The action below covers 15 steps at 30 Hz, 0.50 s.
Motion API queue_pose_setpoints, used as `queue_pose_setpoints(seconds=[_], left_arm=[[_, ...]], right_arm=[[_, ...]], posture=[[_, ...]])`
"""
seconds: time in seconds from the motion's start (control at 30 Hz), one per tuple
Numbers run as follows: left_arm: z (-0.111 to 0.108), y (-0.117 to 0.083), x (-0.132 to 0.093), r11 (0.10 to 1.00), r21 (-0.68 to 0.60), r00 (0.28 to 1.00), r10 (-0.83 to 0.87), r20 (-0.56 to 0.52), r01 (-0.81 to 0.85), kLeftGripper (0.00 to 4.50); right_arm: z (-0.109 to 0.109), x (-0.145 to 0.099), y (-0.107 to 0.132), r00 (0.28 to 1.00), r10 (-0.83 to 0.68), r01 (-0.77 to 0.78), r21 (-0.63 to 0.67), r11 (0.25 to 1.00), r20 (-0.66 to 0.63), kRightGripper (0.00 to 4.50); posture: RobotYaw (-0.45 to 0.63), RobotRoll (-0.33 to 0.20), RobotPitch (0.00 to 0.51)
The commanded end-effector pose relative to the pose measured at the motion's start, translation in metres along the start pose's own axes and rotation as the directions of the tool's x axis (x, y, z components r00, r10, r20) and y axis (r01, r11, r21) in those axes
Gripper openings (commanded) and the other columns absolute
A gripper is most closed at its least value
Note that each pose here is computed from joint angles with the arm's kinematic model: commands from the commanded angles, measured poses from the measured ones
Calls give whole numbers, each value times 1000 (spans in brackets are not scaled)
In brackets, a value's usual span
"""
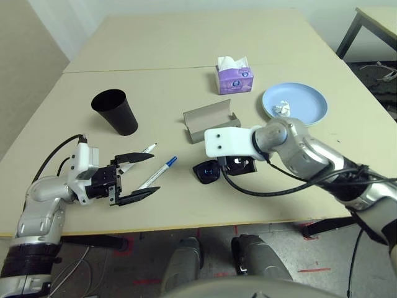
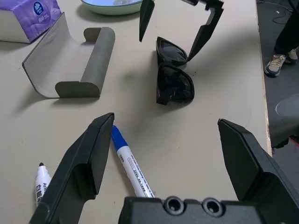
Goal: Organize and tidy the items on the table.
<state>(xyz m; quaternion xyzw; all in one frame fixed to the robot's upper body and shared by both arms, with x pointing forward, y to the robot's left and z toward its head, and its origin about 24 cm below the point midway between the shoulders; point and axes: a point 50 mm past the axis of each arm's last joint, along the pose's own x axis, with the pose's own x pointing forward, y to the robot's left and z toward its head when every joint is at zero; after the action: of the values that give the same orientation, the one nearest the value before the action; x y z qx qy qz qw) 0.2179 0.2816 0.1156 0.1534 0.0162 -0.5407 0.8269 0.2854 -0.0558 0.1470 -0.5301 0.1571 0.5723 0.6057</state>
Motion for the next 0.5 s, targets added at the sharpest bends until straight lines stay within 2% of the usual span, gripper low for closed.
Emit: queue_pose_setpoints(seconds=[0.03,0.5], left_arm=[[4,2,-2,999,30,1000,16,-7,-16,4500],[6,4,0,999,28,1000,18,-16,-18,4500]], right_arm=[[-3,8,3,1000,12,-12,-12,1000,-6,4449],[10,11,-2,1000,3,-2,-29,1000,27,4449]], posture=[[-36,0,115],[-40,0,121]])
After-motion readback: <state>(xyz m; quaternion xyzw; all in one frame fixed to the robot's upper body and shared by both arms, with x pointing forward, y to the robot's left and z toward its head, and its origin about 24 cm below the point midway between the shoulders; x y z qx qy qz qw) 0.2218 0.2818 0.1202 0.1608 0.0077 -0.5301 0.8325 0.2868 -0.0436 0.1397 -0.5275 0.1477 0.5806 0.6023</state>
